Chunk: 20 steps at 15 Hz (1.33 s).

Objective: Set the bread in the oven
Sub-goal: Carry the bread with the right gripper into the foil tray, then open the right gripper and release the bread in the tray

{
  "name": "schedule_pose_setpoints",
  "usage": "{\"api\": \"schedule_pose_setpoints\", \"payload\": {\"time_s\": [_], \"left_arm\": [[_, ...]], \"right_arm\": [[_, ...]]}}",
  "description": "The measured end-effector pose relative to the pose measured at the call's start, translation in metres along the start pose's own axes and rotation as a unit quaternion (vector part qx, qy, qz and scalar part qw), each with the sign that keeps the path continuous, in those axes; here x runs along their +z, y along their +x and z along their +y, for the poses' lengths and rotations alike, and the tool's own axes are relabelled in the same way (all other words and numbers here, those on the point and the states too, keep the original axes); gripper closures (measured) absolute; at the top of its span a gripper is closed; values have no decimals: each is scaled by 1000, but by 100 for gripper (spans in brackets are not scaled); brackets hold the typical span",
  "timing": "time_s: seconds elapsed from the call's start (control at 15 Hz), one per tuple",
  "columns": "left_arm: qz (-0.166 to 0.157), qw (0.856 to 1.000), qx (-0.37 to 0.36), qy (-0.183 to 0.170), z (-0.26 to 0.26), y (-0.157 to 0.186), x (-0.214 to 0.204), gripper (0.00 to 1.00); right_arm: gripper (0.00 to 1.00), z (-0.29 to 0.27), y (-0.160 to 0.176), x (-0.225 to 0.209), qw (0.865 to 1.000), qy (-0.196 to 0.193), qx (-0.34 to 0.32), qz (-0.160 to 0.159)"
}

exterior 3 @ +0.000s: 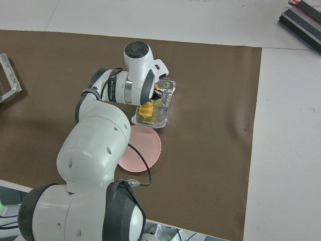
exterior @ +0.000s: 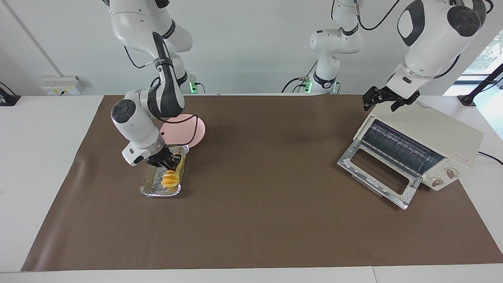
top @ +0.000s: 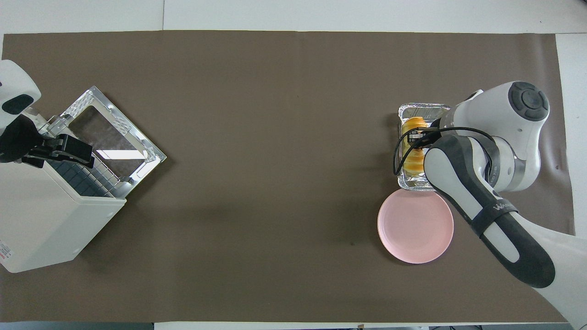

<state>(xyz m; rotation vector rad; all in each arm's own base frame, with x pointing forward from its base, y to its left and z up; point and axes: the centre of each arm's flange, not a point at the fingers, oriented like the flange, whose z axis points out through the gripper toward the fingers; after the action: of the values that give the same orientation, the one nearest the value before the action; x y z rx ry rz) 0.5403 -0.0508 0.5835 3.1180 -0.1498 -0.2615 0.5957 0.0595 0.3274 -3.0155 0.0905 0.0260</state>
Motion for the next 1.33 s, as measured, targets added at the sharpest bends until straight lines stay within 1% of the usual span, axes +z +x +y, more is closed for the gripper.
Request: {"api": "schedule_pose_setpoints", "payload": {"time_s": [0.07, 0.13, 0.2, 0.4, 0.53, 0.73, 0.8, 1.0, 1.26, 1.33], "left_arm": [[0, 1000, 0, 0, 0, 0, 0, 0], [0, 1000, 0, 0, 0, 0, 0, 0], [0, 1000, 0, 0, 0, 0, 0, 0], [0, 1000, 0, 0, 0, 0, 0, 0], [0, 1000, 0, 0, 0, 0, 0, 0], [0, 1000, 0, 0, 0, 0, 0, 0], [0, 1000, 0, 0, 0, 0, 0, 0], [0, 1000, 0, 0, 0, 0, 0, 0], [0, 1000, 0, 0, 0, 0, 0, 0], [0, 1000, 0, 0, 0, 0, 0, 0]], "right_arm": [[88, 0, 0, 2, 1000, 0, 0, -1], [88, 1, 0, 3, 1000, 0, 1, -2], [81, 2, 0, 4, 1000, 0, 1, -3], [53, 5, 2, 0, 1000, -1, 4, -4], [33, 13, 2, -9, 1000, -8, 5, -8], [3, 45, 1, -26, 1000, -21, 5, -13], [0, 56, 0, -30, 1000, -21, 5, -14], [0, 77, -4, -24, 1000, -21, 6, -21], [2, 86, -16, 1, 1000, -23, 9, -13], [5, 87, -19, 7, 1000, -23, 6, -13]]}}
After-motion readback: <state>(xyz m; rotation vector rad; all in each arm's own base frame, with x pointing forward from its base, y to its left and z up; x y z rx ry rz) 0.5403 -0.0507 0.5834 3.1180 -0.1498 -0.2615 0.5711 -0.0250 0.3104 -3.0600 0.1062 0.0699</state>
